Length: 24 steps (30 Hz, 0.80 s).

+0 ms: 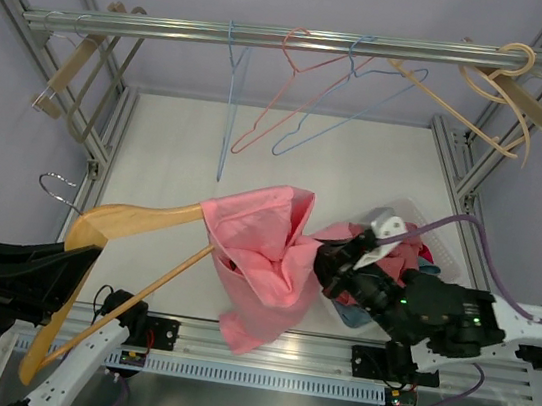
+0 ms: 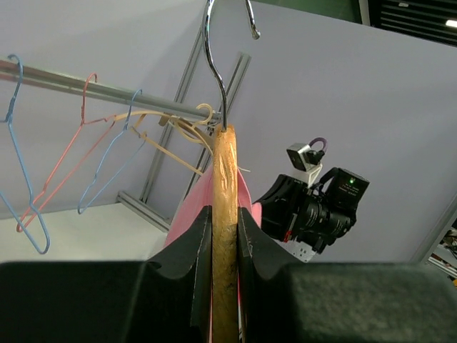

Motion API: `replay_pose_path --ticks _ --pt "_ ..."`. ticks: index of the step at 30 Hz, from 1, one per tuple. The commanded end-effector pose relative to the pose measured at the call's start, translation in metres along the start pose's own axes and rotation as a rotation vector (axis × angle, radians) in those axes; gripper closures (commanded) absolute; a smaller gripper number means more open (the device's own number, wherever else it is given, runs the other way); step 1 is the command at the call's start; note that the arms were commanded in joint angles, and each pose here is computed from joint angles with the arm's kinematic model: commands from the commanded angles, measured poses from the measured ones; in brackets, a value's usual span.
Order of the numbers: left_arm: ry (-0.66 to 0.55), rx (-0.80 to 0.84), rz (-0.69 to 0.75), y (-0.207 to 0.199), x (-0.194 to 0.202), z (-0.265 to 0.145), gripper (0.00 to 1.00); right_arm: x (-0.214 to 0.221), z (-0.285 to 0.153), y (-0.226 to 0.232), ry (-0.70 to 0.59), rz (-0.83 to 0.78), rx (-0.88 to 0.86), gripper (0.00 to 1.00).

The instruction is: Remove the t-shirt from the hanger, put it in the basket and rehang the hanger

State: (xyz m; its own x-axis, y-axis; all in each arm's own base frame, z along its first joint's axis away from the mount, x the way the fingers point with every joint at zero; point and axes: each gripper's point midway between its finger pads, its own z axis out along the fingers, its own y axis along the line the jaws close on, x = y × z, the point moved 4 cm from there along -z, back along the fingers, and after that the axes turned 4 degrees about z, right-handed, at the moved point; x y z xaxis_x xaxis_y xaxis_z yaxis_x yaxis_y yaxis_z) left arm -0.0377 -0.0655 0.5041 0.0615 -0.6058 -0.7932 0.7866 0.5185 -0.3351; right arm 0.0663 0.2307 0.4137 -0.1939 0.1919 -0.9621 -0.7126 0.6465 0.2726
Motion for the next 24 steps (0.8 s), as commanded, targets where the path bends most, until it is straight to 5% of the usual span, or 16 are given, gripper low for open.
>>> replay_pose_path --ticks 1,6,8,9,10,13,18,22,24 --pt "-0.066 0.061 0.01 -0.01 -0.009 -0.001 1.0 0.021 0.027 0.019 0.051 -0.102 -0.114 0.95" --pt "-0.042 0.037 0.01 0.002 0.005 0.0 1.0 0.04 0.056 -0.017 0.068 -0.044 -0.056 0.86" --pt "-0.021 0.02 0.001 0.01 0.014 0.004 1.0 0.05 0.061 -0.015 0.083 -0.043 -0.089 0.69" --pt "-0.017 0.02 0.0 0.011 0.015 0.004 1.0 0.053 0.064 -0.016 0.086 -0.043 -0.095 0.46" --pt "-0.014 0.02 0.001 0.012 0.017 0.005 1.0 0.056 0.067 -0.017 0.089 -0.039 -0.107 0.35" --pt "-0.011 0.023 0.007 0.013 0.018 0.006 1.0 0.06 0.076 -0.017 0.07 -0.021 -0.153 0.14" --pt "-0.011 0.046 0.008 0.008 0.016 0.004 1.0 0.064 0.093 -0.024 0.031 0.003 -0.197 0.11" --pt "-0.019 0.076 0.006 -0.001 0.01 0.0 1.0 0.058 0.106 -0.023 -0.017 0.02 -0.223 0.2" --pt "-0.018 0.082 0.006 -0.003 0.01 0.0 1.0 0.06 0.11 -0.019 -0.025 0.026 -0.251 0.43"
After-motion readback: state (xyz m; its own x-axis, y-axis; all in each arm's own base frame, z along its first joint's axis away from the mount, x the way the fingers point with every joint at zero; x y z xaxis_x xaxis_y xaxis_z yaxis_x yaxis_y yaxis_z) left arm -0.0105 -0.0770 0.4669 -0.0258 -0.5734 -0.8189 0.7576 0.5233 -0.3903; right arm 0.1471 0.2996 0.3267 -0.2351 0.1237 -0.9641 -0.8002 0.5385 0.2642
